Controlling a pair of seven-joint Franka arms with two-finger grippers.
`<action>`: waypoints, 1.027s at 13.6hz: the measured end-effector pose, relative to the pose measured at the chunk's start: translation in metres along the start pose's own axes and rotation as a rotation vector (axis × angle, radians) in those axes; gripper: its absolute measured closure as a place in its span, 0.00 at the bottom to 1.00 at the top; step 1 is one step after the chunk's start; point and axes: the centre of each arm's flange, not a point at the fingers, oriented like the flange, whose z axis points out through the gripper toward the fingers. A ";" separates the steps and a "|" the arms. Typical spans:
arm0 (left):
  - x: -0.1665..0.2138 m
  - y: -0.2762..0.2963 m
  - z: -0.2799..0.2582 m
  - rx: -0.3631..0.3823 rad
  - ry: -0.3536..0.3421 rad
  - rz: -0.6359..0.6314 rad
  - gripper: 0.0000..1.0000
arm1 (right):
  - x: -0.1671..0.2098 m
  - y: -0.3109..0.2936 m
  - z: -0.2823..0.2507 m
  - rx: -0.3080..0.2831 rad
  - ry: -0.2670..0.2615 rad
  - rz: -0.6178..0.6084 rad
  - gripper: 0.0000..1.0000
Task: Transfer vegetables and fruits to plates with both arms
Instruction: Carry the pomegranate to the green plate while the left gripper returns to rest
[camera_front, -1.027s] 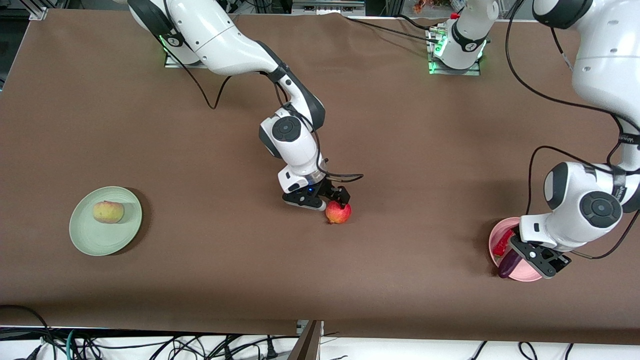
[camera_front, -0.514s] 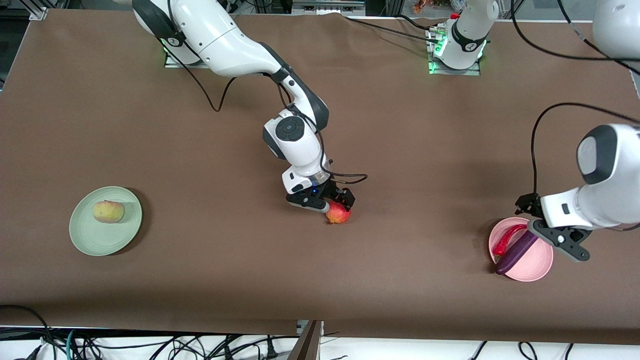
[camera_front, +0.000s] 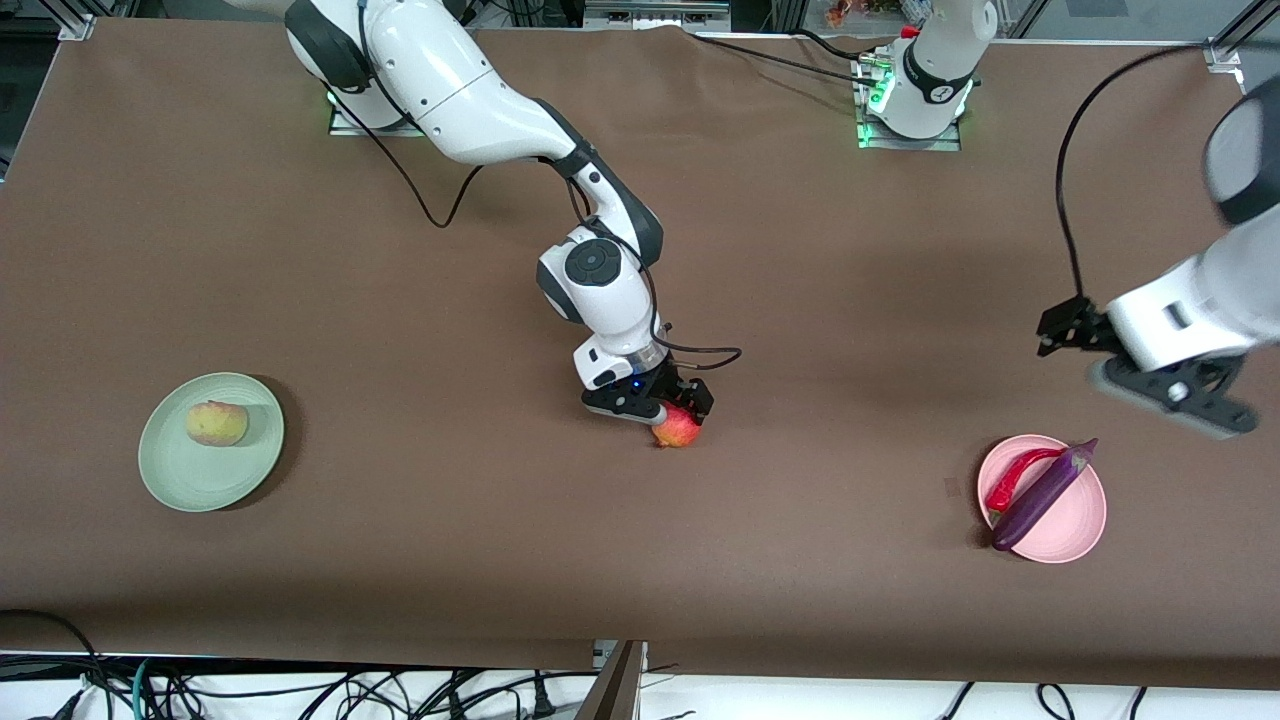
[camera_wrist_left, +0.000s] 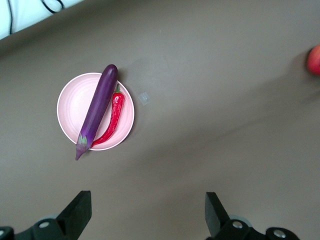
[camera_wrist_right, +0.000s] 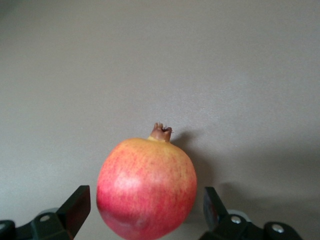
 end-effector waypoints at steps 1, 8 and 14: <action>-0.010 -0.004 -0.015 0.008 0.015 -0.066 0.00 | 0.000 0.000 0.001 0.001 0.001 0.000 0.03; -0.078 0.003 -0.002 -0.004 0.025 -0.326 0.00 | 0.017 0.004 -0.002 -0.052 0.023 -0.028 0.17; -0.083 0.031 -0.010 -0.004 0.031 -0.299 0.00 | 0.187 0.075 -0.129 -0.261 -0.164 -0.219 0.17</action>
